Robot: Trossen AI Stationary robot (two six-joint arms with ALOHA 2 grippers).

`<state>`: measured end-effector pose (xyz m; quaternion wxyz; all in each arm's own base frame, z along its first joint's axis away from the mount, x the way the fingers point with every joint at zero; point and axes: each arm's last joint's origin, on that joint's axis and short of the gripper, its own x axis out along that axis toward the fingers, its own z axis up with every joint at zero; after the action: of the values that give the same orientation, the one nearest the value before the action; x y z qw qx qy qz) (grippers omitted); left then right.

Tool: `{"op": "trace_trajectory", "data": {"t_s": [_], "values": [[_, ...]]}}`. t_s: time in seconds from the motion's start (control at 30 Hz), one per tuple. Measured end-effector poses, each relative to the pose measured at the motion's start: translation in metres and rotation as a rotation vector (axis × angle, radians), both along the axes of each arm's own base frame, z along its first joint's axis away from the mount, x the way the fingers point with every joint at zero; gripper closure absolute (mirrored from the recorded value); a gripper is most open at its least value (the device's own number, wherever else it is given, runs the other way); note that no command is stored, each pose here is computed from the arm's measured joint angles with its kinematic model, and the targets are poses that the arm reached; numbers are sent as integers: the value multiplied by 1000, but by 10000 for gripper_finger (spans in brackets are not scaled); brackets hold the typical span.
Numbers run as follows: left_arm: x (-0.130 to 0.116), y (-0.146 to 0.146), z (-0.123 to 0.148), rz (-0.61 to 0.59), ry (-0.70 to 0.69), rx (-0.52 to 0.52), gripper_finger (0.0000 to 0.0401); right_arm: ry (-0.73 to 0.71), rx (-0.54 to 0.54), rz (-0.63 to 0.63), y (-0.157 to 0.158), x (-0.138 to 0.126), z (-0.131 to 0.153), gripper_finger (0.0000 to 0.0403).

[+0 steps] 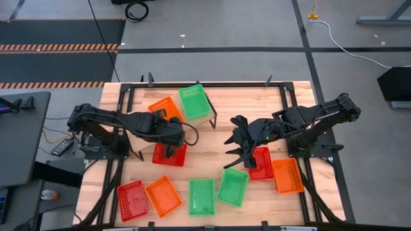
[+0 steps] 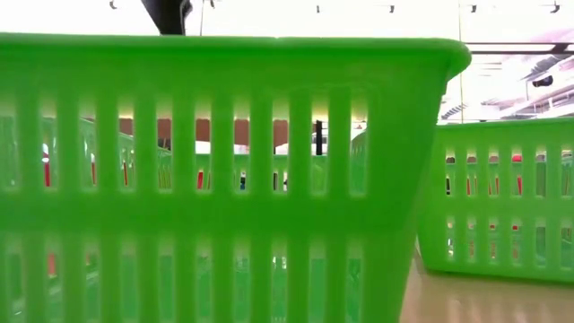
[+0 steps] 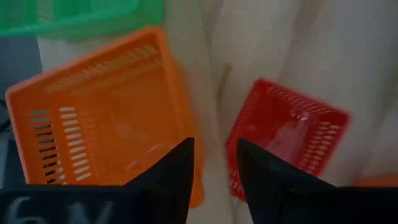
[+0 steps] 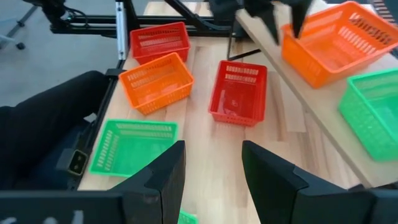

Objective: Stack baskets on shelf by color
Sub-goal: Put the top right red bin on the shelf

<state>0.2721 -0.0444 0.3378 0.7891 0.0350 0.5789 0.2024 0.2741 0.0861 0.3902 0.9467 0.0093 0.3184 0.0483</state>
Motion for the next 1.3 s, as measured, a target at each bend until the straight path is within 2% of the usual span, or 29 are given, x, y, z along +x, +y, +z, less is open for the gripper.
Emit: {"op": "trace_trajectory", "data": {"t_s": [0.07,0.17,0.23,0.33,0.57,0.87,1.07,1.3], "values": [[1,-3,10,17,-50,-15,271,-2,-6,-13,-2,1,0,238],[3,-6,26,121,-181,-59,271,-4,-14,-29,-3,1,0,238],[7,-11,29,169,-257,-114,271,-5,-17,-32,-3,1,0,238],[9,-22,28,193,-285,-184,271,0,-18,-31,-3,1,0,238],[21,-46,4,344,-244,-233,276,-14,-26,-40,-4,1,1,238],[41,-76,-35,503,-186,-252,280,-78,-111,12,-2,4,5,238],[58,-74,-57,617,-198,-236,278,-87,-187,65,-2,4,5,238],[83,-63,-78,679,-230,-262,278,-73,-279,140,-2,6,-6,238]]}}
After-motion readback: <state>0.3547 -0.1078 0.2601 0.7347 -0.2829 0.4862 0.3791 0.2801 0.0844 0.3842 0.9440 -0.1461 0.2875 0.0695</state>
